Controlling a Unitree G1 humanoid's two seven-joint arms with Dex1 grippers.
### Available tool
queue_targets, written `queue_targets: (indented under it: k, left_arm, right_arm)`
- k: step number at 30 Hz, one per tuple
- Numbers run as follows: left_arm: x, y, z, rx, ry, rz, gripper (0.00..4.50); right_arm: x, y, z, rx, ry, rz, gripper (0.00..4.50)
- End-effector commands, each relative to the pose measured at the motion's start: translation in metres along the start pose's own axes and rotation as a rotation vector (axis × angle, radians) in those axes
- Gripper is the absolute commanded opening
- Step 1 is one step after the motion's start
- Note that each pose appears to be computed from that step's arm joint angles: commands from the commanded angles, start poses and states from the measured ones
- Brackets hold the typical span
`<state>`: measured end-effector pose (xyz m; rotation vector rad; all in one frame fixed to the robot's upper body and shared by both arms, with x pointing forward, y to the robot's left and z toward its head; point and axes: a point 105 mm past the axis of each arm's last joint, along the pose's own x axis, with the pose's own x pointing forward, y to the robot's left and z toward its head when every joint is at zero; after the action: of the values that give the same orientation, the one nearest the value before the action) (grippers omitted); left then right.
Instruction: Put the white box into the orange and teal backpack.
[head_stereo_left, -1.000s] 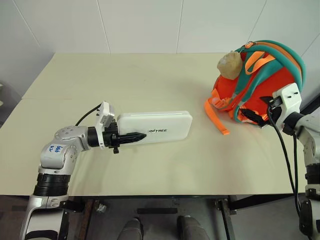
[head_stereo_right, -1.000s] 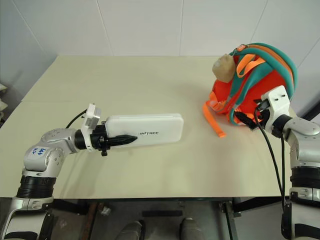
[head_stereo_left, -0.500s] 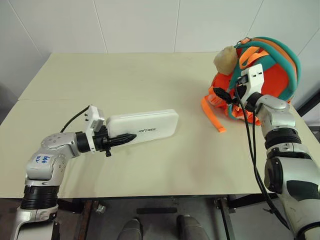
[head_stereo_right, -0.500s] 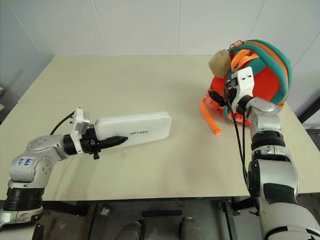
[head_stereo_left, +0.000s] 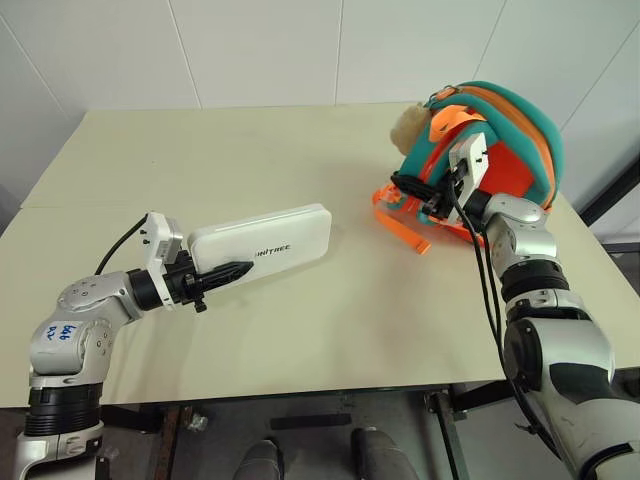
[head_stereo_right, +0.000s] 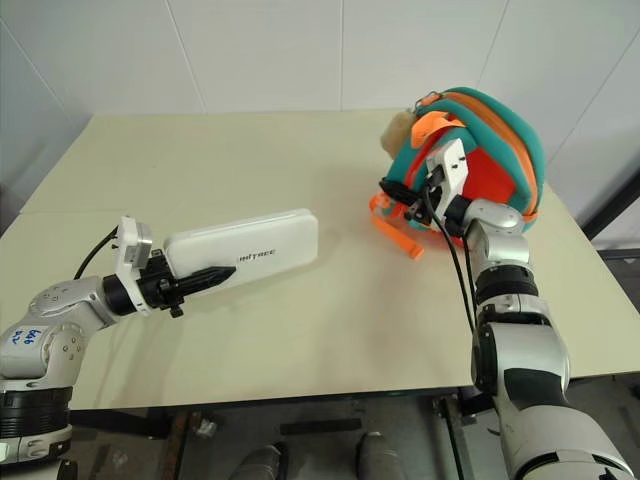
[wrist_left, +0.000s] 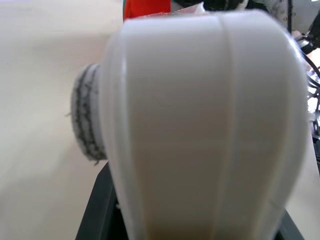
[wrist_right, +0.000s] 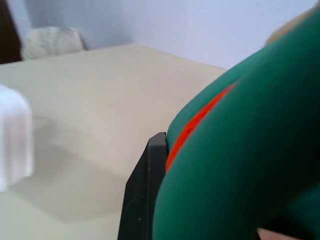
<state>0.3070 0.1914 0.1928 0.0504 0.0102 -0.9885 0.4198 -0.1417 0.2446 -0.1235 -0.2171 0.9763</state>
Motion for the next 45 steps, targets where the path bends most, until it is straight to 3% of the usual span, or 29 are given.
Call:
queue_targets:
  k: [1,5,11,16,24,32,38,45]
  left_arm:
    - [-0.016,0.008,0.010,0.024,-0.029,0.045,1.32]
    - [-0.026,0.016,0.002,0.010,-0.006,0.085,1.32]
    - [-0.037,0.023,-0.004,0.001,0.007,0.120,1.32]
    - [-0.039,0.021,-0.008,-0.005,0.007,0.123,1.32]
    - [-0.040,0.019,-0.006,0.001,0.002,0.116,1.32]
    - [-0.040,0.017,-0.002,0.014,-0.020,0.123,1.32]
    - [-0.039,0.017,0.004,0.032,-0.039,0.117,1.32]
    - [-0.031,0.005,0.025,0.081,-0.082,0.036,1.32]
  right_arm:
    - [0.009,0.053,0.035,-0.012,-0.076,0.267,0.02]
    - [-0.007,0.107,0.050,0.065,-0.054,0.462,0.02]
    - [-0.037,0.137,0.037,0.186,0.090,0.593,0.02]
    - [-0.060,0.140,0.026,0.266,0.204,0.646,0.02]
    - [-0.070,0.128,0.045,0.304,0.208,0.663,0.02]
    - [-0.079,0.161,0.052,0.348,0.220,0.776,0.02]
    - [-0.092,0.185,0.041,0.388,0.274,0.816,0.02]
    - [-0.091,0.155,0.018,0.340,0.325,0.672,0.02]
